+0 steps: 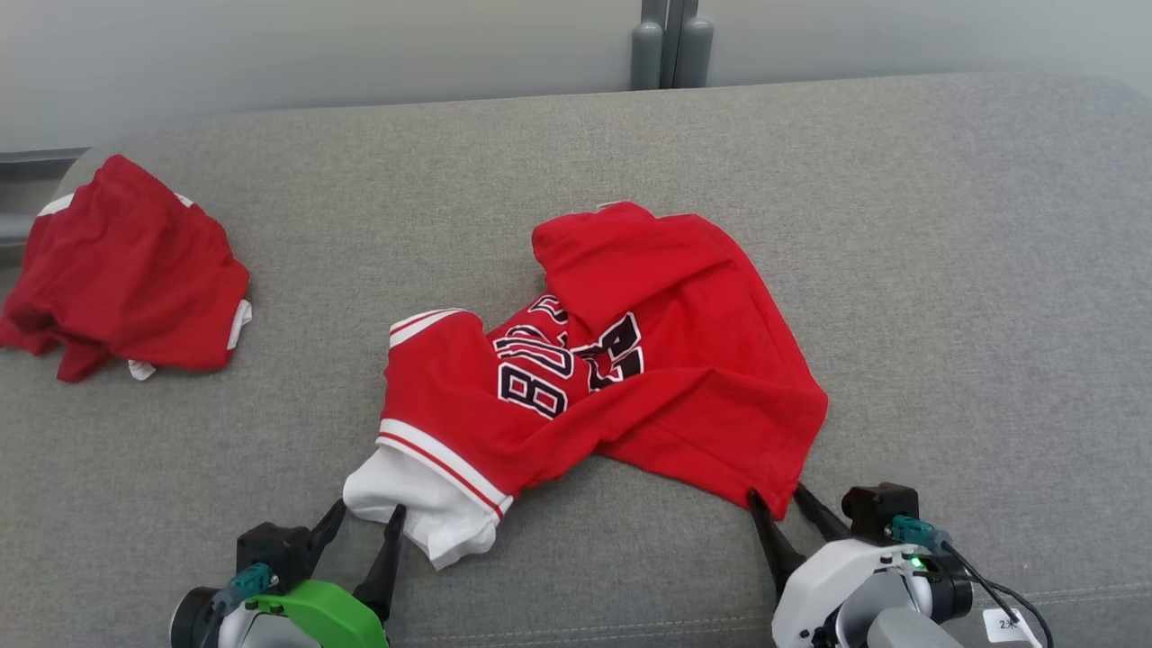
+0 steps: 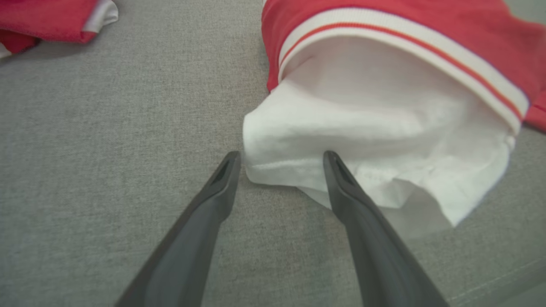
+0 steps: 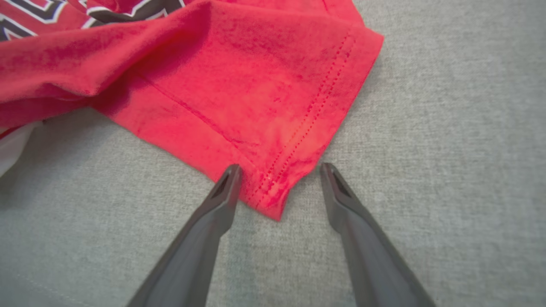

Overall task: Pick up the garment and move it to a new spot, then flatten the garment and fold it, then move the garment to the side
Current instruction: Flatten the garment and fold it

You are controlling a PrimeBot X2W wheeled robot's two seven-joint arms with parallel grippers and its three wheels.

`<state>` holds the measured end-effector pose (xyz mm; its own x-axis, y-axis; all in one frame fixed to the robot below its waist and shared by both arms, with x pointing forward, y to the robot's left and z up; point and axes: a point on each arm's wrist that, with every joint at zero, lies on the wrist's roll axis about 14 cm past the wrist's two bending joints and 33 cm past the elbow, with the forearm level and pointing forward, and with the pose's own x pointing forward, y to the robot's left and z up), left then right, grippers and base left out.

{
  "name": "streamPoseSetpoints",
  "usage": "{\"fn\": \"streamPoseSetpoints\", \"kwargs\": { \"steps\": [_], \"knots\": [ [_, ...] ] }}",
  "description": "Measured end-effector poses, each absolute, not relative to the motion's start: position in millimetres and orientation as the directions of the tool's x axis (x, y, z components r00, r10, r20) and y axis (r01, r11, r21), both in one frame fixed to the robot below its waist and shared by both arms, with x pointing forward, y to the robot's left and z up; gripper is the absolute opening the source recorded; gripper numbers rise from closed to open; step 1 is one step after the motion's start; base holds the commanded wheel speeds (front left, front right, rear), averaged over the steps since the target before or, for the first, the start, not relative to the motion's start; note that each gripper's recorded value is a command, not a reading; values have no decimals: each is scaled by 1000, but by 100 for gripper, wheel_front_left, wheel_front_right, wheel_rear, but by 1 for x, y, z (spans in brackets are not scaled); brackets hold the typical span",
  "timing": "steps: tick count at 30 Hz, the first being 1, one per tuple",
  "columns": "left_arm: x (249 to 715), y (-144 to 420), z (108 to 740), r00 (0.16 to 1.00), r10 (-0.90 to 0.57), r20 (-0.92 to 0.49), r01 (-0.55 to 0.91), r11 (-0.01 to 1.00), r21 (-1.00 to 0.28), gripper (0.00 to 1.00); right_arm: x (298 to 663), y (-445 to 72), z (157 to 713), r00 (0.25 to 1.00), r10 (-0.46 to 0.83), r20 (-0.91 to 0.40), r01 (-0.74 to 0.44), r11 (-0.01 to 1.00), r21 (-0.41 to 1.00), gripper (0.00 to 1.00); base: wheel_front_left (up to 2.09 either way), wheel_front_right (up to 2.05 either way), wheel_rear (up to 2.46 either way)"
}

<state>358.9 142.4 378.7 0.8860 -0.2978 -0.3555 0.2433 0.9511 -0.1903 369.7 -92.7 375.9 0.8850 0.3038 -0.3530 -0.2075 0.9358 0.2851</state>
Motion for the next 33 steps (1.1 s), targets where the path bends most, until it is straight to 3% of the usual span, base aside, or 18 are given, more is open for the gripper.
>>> {"fn": "streamPoseSetpoints", "kwargs": {
  "steps": [1, 12, 22, 33],
  "knots": [
    [359, 141, 379, 885, -301, -355, 244, 950, -197, 0, 370, -91, 376, 883, 309, -354, -212, 934, 286, 0, 0, 0, 0],
    [366, 142, 396, 902, -310, -301, 255, 944, -209, 0, 383, -89, 397, 906, 309, -289, -223, 929, 295, 0, 0, 0, 0],
    [381, 139, 457, 932, -346, -105, 328, 932, -157, 0, 394, -91, 440, 940, 312, -141, -257, 915, 310, 0, 0, 0, 0],
    [434, 105, 541, 857, -509, 86, 510, 860, 8, 0, 443, -86, 509, 923, 385, 20, -382, 906, 180, 0, 0, 0, 0]
  ]
}}
